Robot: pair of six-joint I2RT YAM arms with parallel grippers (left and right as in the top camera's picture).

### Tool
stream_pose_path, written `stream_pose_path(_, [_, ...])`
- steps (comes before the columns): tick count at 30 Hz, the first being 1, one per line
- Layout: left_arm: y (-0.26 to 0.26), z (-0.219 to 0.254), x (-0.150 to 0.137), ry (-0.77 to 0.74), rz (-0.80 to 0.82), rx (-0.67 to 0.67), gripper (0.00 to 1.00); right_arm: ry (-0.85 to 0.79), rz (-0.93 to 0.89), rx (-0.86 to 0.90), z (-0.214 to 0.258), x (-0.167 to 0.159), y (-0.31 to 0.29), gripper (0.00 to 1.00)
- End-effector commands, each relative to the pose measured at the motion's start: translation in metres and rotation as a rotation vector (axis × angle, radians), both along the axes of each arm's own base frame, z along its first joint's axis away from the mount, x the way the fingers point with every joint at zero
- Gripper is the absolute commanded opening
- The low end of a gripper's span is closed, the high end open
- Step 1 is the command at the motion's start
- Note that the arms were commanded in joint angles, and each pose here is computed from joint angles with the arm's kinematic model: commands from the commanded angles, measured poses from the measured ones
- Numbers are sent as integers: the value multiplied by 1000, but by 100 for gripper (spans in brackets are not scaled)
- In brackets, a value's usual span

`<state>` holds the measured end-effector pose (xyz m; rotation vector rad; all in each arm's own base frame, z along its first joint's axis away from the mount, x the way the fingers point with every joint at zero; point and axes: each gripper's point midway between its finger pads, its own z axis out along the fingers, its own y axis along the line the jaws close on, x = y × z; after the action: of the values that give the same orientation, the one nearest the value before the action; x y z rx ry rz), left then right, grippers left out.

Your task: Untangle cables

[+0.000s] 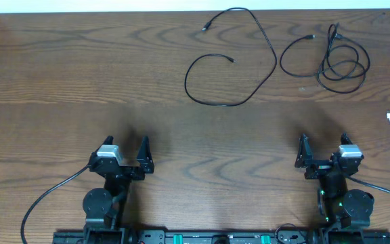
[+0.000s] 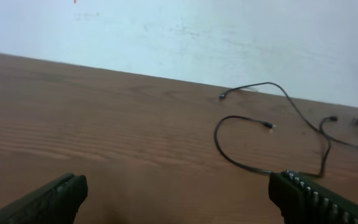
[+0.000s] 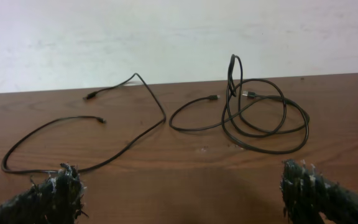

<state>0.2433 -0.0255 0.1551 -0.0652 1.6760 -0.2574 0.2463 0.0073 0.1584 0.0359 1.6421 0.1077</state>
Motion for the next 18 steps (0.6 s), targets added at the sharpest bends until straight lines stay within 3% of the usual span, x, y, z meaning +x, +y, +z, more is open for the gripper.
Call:
stream_pose_path(1, [3, -16, 0, 30, 3, 119, 98, 0, -13, 8, -1, 0, -3, 99])
stream_pose_path(18, [3, -16, 0, 24, 3, 162, 98, 0, -13, 8, -1, 0, -3, 99])
